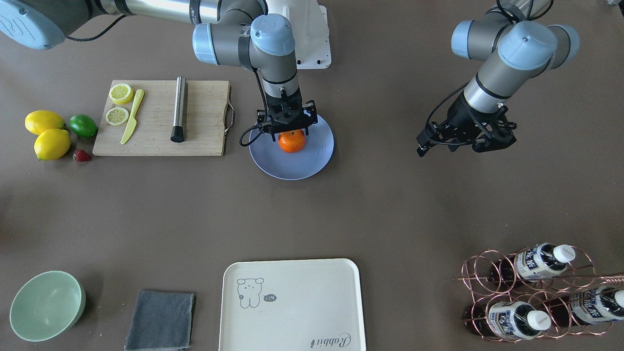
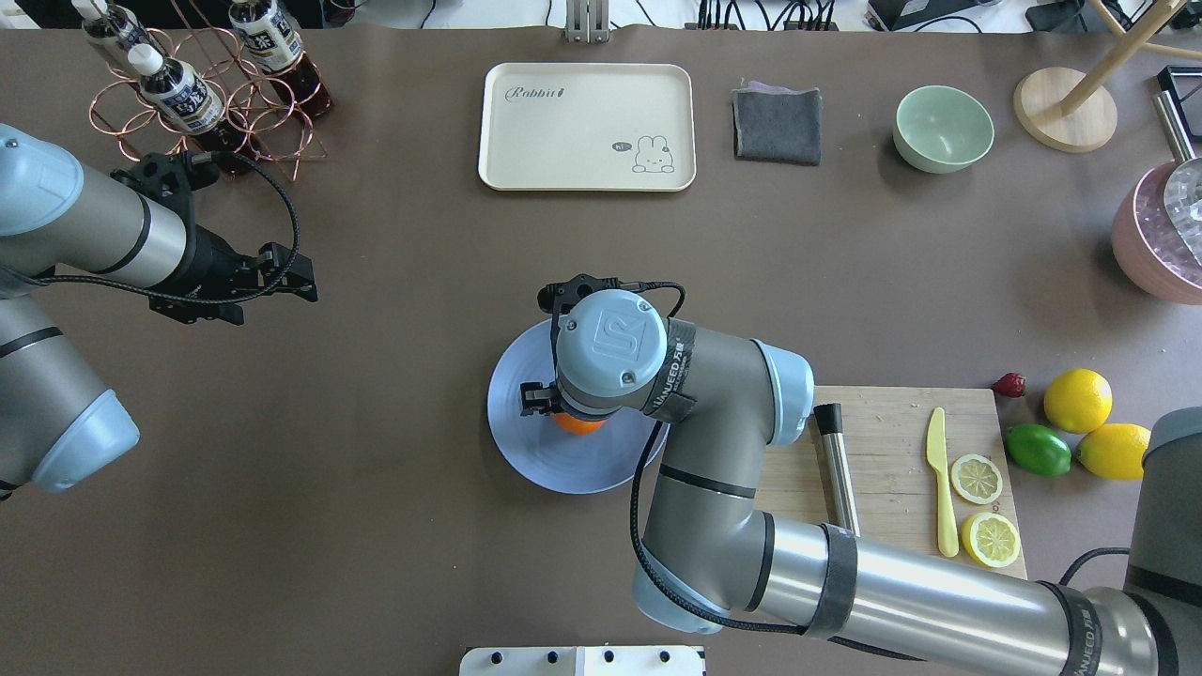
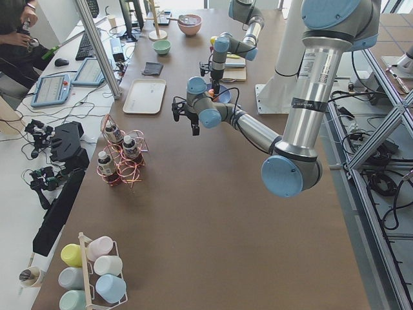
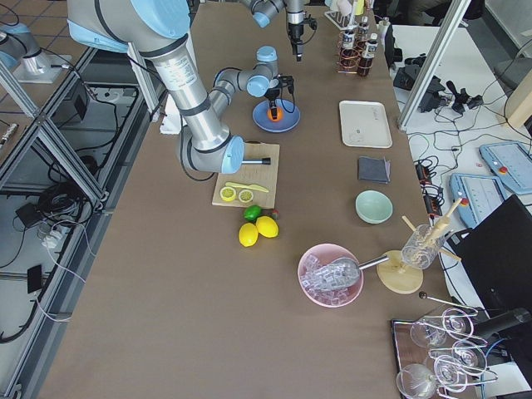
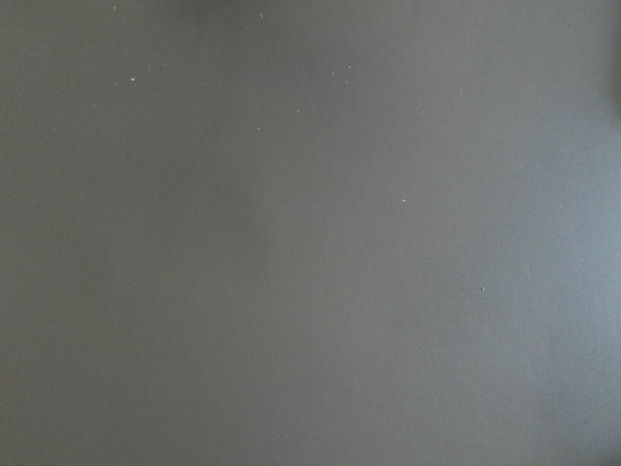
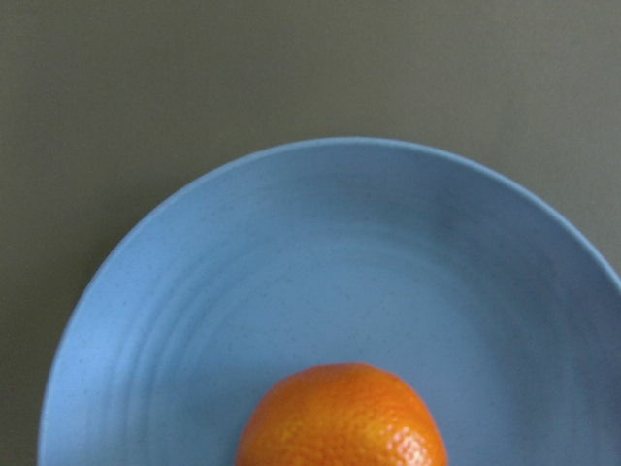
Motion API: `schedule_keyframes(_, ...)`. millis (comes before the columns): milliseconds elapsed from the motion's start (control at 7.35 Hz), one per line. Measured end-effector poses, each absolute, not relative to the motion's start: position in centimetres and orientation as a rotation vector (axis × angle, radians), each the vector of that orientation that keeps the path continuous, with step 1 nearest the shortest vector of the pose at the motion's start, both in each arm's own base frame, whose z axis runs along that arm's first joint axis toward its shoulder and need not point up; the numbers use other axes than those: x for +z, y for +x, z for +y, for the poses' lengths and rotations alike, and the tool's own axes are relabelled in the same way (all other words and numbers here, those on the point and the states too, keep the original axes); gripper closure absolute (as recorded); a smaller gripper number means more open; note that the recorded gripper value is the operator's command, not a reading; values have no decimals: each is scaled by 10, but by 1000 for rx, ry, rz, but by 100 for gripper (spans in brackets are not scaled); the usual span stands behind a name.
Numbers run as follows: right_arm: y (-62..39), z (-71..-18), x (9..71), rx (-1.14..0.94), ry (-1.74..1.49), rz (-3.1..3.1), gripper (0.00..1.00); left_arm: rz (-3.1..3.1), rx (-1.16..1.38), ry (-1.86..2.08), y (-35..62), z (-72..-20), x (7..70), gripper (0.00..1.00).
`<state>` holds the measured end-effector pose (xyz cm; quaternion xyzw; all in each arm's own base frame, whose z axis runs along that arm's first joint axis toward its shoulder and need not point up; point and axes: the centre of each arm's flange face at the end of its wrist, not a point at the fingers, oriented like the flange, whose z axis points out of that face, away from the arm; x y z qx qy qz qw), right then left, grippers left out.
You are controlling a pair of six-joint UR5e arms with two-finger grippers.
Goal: Pick orange to plate
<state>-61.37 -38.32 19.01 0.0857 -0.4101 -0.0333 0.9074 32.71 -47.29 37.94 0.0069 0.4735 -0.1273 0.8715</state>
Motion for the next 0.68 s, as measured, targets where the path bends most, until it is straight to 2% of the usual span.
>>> schedule_keyframes(272,-537,-428,188,-82,161,-843,0,973,-206,25,293,-492,384,3)
schedule_keyframes(544,-397,-488,234,-117,144,-846,0,898,-113,57,222,-509,406,3)
schedule_keyframes(680,-324,-515,275,-150,142,-837,0,868,-40,74,170,-504,439,3)
